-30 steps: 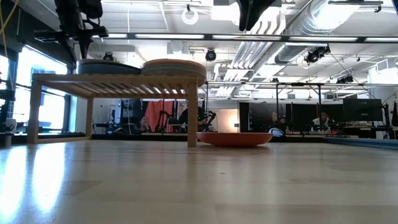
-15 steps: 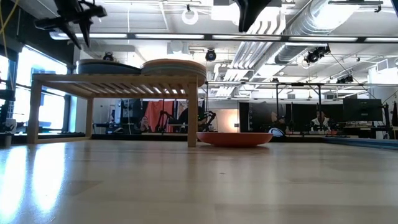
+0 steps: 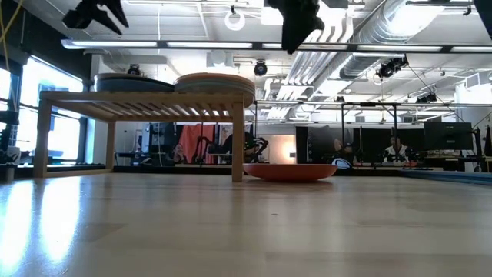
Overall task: Place and stack plates onto a shelf
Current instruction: Adjust the plates on the shelf
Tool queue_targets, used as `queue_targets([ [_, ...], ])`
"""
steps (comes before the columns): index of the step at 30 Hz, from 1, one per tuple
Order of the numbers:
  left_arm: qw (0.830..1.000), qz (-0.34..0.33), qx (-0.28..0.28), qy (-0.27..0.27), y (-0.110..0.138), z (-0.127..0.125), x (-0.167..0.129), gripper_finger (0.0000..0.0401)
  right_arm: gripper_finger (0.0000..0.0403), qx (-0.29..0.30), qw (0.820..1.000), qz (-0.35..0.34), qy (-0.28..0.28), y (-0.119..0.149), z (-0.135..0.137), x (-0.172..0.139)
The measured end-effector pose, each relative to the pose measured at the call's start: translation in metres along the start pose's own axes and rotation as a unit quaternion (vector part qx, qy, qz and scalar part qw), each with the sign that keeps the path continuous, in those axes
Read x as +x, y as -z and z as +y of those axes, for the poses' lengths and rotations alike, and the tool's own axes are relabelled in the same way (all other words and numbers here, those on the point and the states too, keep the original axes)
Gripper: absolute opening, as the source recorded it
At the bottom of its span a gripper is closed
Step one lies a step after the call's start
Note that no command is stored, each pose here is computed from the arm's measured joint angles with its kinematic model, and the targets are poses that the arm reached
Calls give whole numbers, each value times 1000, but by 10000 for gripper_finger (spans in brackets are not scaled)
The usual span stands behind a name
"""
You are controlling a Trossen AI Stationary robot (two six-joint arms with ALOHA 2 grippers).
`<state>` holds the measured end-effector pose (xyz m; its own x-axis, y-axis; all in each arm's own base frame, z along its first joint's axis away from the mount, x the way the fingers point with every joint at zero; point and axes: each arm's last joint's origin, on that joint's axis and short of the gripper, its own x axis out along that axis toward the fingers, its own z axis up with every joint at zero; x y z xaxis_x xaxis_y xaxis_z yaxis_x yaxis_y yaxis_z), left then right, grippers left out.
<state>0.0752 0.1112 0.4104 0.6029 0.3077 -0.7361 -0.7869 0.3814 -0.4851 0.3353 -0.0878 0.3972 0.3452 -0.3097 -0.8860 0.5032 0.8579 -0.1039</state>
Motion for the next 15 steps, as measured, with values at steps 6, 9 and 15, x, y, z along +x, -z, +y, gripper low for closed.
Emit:
queue_targets([
  [6,990,16,84,112,12,-17,-8,95,119,86,996,33,-12,-9,-5,29],
  [9,984,10,109,142,17,-23,-13,95,119,109,993,39,-4,-13,-4,42],
  [15,977,3,149,153,24,-27,-18,95,119,163,987,11,6,-26,-6,61],
])
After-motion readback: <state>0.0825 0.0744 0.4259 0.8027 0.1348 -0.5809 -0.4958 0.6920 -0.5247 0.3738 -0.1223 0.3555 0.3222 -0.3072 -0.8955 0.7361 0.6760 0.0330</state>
